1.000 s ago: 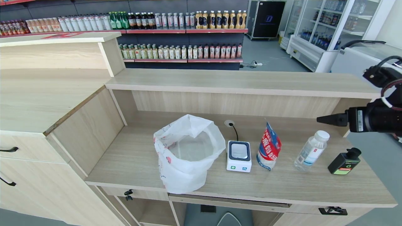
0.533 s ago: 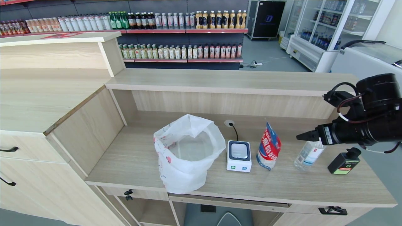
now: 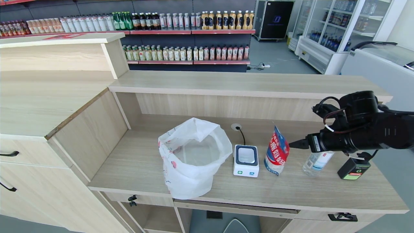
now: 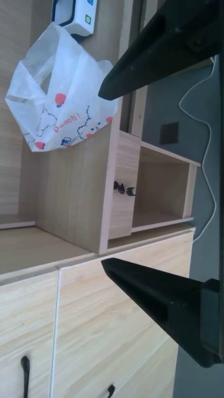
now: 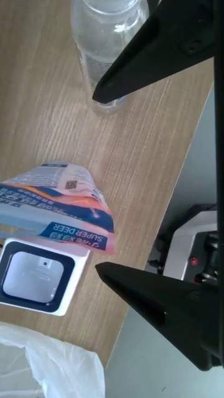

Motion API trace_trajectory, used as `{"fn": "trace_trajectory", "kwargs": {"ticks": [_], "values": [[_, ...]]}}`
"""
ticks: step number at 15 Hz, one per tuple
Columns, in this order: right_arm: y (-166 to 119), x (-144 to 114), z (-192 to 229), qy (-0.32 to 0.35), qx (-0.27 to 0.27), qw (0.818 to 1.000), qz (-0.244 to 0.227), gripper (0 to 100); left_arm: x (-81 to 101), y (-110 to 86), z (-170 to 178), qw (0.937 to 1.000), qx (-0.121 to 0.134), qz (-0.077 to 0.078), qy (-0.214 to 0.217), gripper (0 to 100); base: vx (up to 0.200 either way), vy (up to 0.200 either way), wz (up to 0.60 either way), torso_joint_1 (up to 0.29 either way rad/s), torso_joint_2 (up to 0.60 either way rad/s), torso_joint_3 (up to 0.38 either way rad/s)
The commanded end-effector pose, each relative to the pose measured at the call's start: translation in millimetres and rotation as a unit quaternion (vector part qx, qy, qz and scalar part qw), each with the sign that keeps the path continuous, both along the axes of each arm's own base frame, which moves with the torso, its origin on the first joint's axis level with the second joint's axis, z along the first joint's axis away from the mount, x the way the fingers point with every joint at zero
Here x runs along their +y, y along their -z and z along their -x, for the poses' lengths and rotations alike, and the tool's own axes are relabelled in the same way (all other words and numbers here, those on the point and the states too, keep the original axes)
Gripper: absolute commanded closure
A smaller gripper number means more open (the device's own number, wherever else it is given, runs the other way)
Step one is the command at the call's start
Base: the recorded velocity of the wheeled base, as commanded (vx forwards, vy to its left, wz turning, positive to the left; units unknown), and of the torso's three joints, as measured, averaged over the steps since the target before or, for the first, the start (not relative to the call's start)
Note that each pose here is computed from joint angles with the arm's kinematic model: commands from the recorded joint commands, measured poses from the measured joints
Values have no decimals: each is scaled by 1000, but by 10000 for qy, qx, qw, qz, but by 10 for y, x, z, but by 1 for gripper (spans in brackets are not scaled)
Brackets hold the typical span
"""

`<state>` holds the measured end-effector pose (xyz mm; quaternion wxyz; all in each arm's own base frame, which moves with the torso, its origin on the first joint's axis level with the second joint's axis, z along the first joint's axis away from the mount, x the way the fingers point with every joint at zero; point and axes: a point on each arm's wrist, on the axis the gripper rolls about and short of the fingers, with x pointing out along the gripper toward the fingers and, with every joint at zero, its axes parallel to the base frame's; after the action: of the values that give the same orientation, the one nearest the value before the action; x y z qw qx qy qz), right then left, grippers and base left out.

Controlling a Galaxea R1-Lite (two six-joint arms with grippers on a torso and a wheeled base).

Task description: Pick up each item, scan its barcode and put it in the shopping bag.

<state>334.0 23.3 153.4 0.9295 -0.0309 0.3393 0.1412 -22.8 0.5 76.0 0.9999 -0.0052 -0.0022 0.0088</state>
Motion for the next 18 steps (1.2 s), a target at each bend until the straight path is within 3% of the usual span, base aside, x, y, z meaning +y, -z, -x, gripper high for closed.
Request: {"fn": "trace_trajectory", "kwargs": {"ticks": [1, 10, 18], "values": [[187, 12, -142, -31, 150, 9999, -14, 0, 0, 0, 0, 10000, -2, 2, -4, 0, 0, 0, 0, 0, 0, 0], [417, 115, -582, -419, 83, 9987, -290, 0, 0, 0, 0, 10000, -2, 2, -4, 0, 0, 0, 0, 0, 0, 0], [686, 169, -791, -506, 212, 9982, -246, 0, 0, 0, 0, 10000, -2, 2, -4, 0, 0, 0, 0, 0, 0, 0]]}}
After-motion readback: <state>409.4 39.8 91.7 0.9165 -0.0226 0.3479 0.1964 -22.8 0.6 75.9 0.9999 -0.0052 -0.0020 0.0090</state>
